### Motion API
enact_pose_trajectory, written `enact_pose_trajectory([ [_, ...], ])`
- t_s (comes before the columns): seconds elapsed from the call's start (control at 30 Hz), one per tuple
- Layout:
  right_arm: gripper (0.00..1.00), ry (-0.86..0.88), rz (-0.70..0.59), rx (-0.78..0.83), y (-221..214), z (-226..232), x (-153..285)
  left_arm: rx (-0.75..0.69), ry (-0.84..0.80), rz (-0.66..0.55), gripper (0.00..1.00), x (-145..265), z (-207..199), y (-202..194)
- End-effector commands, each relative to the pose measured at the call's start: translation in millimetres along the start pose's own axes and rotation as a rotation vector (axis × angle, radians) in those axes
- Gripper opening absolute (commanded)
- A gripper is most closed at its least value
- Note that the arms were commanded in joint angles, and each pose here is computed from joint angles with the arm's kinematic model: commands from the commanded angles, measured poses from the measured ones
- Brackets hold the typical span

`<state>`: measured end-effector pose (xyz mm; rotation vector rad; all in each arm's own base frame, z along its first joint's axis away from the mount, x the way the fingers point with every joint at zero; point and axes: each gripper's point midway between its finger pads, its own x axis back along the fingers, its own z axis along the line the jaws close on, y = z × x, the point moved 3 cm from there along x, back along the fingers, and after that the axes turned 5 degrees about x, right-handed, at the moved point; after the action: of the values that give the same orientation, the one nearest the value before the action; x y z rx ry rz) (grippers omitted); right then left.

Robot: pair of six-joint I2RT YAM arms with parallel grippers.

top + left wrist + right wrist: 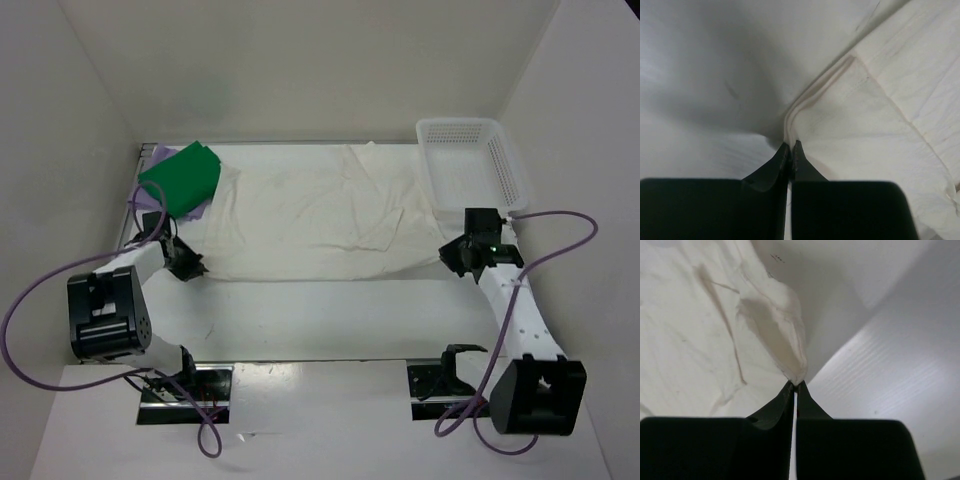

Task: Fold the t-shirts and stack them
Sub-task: Fold the flattened tshirt in 1/3 of the way

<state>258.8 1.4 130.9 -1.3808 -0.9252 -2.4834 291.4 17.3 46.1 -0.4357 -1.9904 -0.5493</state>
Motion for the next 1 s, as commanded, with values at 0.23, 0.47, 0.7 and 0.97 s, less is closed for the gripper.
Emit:
enact_pose_trajectory([
  [0.23, 0.0, -0.042, -0.002, 0.002, 4.0, -23.2, 89.3, 0.133, 0.123, 0.155, 0.0, 49.2, 25.4, -47.2],
  [0.47, 0.47, -0.057, -0.044, 0.043, 10.0, -31.7, 111.2, 0.152, 0.229, -0.008, 0.6, 81.3, 19.9, -12.8],
  [0.7, 0.29, 0.1, -0.025, 0.133, 13.9, 6.6, 98.3, 0.036, 0.059, -0.106, 0.85, 92.3, -24.9, 21.1],
  [0.97, 0.06, 0.236, 0.271, 0.217, -74.9, 48.8, 12.7, -0.343, -0.244, 0.051, 1.0, 54.4, -91.6, -73.3],
])
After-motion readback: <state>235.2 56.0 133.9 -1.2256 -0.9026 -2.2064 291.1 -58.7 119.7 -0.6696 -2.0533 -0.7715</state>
